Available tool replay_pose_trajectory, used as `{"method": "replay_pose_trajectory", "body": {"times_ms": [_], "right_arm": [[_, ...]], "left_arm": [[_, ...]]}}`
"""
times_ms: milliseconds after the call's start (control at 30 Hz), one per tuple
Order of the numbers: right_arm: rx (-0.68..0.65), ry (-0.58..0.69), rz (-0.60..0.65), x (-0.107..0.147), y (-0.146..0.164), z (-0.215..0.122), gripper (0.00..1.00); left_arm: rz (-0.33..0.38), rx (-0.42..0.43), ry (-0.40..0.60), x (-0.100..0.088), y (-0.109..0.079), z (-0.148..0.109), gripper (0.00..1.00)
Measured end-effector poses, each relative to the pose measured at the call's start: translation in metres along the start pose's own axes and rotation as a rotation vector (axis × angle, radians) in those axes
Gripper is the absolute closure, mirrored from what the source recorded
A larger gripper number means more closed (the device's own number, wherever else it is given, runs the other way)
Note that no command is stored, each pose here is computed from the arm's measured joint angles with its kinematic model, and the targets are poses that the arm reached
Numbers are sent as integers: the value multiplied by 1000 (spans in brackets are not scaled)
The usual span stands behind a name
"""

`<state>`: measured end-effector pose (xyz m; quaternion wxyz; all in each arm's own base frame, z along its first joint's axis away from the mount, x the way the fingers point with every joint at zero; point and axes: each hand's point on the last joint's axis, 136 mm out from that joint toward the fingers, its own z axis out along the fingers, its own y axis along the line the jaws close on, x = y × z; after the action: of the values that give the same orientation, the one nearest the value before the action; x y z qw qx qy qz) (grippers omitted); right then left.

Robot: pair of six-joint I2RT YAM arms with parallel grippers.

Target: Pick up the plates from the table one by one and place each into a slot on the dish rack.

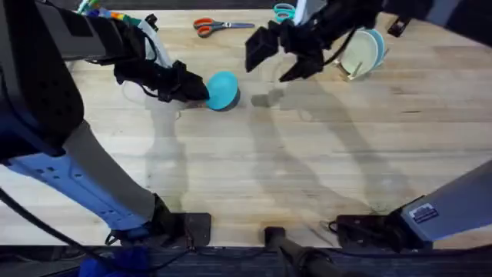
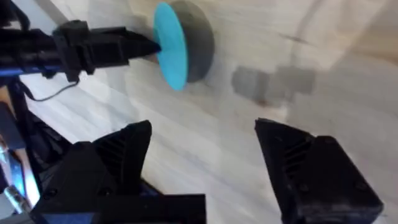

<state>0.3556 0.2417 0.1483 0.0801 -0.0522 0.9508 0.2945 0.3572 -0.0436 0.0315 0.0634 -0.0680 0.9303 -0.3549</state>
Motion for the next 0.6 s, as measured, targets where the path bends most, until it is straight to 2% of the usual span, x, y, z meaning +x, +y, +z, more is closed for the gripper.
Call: {"method": "replay_pose_trajectory", "body": {"times_ms": [200,600], "right_arm": [[-33,-20,-58,-10,14,27,6],[-39,18,-48,-7,17,73,6]], "left_arm": [[0,0,0,0,0,0,961],[0,0,0,0,0,0,961]]}}
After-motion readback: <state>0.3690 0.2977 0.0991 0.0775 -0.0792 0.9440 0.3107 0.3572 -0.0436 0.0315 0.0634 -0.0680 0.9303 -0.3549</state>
